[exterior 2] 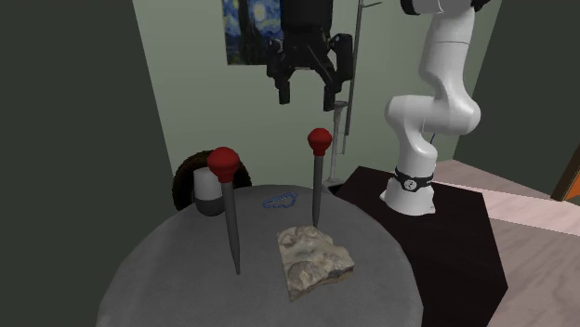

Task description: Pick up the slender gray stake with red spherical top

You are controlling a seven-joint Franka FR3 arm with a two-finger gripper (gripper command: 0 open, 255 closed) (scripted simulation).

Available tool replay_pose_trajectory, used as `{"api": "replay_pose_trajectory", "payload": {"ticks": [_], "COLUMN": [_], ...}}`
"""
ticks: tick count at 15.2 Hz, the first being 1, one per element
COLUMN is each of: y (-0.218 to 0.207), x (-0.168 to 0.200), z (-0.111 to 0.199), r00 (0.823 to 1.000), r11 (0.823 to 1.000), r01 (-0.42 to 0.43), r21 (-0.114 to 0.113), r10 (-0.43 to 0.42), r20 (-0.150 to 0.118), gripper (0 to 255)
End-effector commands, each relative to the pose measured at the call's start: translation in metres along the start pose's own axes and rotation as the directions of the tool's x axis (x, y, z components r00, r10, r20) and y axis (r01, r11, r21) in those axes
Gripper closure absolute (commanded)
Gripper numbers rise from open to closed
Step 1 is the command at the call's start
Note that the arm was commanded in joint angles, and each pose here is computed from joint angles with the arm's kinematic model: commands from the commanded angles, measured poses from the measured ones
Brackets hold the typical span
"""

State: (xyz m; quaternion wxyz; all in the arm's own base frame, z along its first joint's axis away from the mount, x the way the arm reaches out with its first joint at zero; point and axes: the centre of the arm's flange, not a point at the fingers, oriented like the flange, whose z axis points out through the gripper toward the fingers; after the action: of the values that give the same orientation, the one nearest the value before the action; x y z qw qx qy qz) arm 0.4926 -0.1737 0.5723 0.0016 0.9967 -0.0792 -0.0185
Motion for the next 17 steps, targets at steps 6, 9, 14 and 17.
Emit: {"api": "replay_pose_trajectory", "payload": {"ticks": [6,9,14,17], "y": [0.059,0.085,0.097,0.097], "x": [0.077,0.108,0.123,0.123], "z": [0.024,0.035,0.056,0.072], "r00": [0.998,0.997,0.996,0.996], "r11": [0.998,0.997,0.996,0.996], "r01": [-0.05,-0.071,-0.081,-0.081], "r21": [0.026,0.037,0.042,0.042], "r10": [0.049,0.07,0.079,0.079], "r20": [0.027,0.04,0.046,0.046], "gripper": [0,0,0,0]}}
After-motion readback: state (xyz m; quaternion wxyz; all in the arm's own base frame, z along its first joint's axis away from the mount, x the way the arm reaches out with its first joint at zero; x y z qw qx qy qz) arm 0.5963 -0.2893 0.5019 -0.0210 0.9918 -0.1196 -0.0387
